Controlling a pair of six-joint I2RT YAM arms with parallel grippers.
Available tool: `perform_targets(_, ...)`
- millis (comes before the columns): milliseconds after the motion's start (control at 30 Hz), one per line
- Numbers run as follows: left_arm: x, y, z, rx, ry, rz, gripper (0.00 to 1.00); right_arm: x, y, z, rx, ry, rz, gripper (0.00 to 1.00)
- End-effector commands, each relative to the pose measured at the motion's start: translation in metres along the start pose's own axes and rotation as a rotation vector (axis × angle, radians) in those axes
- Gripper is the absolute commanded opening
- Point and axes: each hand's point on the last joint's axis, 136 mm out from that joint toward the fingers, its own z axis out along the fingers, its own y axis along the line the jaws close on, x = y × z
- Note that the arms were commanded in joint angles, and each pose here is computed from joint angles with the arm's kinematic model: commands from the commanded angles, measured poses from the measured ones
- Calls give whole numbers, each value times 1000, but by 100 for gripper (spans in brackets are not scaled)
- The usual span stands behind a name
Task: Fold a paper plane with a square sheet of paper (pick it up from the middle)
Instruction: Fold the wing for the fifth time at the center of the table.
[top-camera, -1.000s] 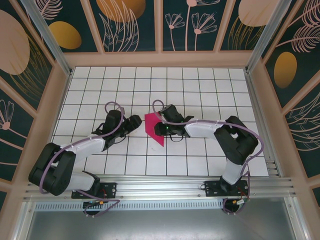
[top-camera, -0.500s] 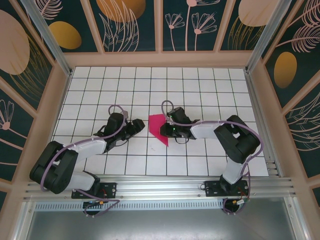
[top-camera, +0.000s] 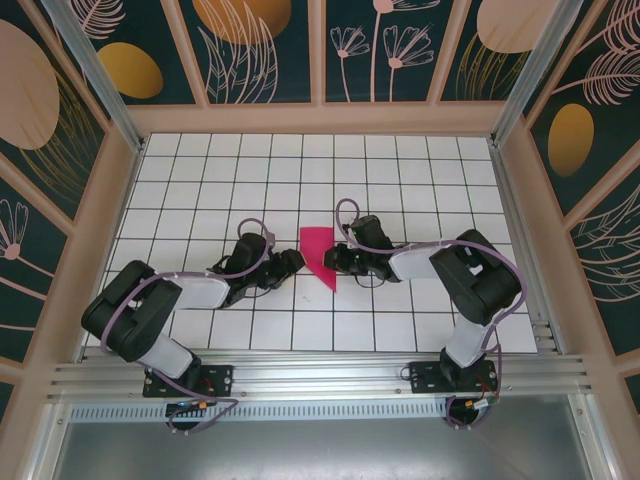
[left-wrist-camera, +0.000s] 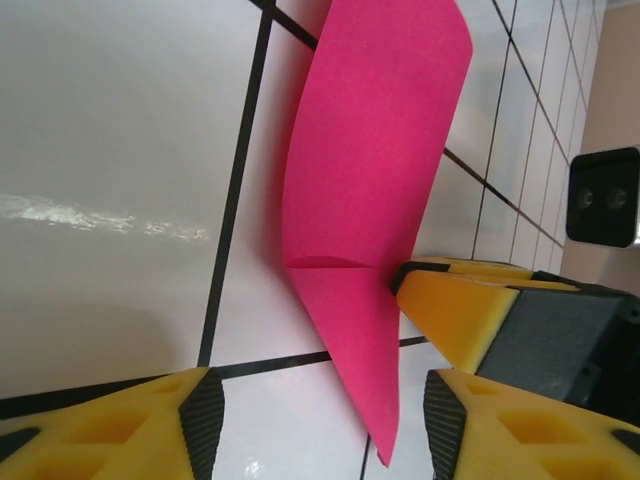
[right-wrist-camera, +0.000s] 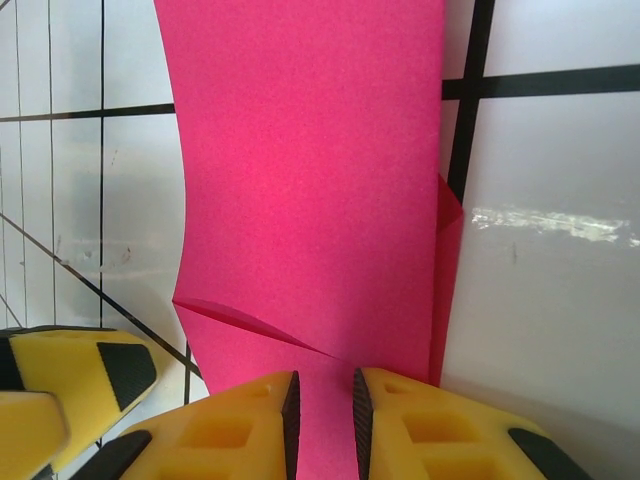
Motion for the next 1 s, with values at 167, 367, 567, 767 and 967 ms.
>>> perform_targets(167,-8,-23,11,86,0,-26,47,13,-26,-3,65,28,43,24)
perform_targets(367,-8,-25,20,102,17,-38,43,13,-29,-3,65,28,43,24)
perform_targets(567,-9,-22,32,102,31,-55,41,12,-29,-4,62,28,42,24)
perform_targets(767,-12,-24,35,116,21,-62,36,11,-31,-5,60,25,32,24)
perform_targets(967,-17,-23,34,102,-11,-50,11,3,-28,-11,46,-7,-51,27)
